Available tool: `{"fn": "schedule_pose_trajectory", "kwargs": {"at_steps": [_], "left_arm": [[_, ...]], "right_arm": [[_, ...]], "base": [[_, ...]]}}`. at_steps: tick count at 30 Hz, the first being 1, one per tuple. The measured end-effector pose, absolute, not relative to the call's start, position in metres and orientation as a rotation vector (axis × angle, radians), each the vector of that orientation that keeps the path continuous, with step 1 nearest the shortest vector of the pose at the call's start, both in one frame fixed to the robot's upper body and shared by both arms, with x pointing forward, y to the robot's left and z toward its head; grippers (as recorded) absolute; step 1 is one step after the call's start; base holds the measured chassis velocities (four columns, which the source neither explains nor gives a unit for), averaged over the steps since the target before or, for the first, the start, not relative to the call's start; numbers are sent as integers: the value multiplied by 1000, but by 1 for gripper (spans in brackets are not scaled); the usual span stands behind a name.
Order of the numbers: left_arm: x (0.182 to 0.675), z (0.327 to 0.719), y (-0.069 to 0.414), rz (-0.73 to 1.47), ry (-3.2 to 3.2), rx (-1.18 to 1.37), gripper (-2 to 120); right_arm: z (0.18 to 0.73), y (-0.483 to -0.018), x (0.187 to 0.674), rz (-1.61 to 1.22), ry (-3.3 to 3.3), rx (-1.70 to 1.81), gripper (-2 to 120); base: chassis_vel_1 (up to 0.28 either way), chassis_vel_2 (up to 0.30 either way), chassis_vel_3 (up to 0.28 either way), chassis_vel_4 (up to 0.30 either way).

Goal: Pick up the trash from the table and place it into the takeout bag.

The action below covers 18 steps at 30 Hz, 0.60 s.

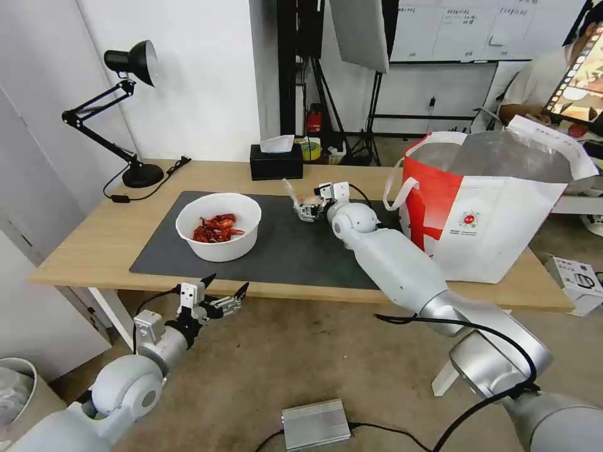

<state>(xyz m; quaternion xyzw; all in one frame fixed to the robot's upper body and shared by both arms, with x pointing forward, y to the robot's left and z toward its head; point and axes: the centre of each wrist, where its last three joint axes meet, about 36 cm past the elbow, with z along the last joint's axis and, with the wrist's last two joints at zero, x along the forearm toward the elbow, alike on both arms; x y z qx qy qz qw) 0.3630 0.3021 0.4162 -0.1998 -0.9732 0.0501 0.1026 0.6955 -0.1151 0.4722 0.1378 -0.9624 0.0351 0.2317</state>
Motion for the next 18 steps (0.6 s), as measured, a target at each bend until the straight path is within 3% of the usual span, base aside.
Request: {"fn": "schedule_pose_trajectory", "kwargs": {"at_steps": [4,7,18], "left_arm": [[363,416,302,148,-2873,-590,100],[363,416,302,150,-2872,-590,100],[362,417,301,149,-2871,-595,100]], "right_arm": [[472,-117,695,94,-2645,375,62],[471,-120,692,95,-2646,378,46],[472,-128,677,109,-2668,380,12]], "base": [[0,0,0,0],[0,0,0,0],[0,0,0,0]]}}
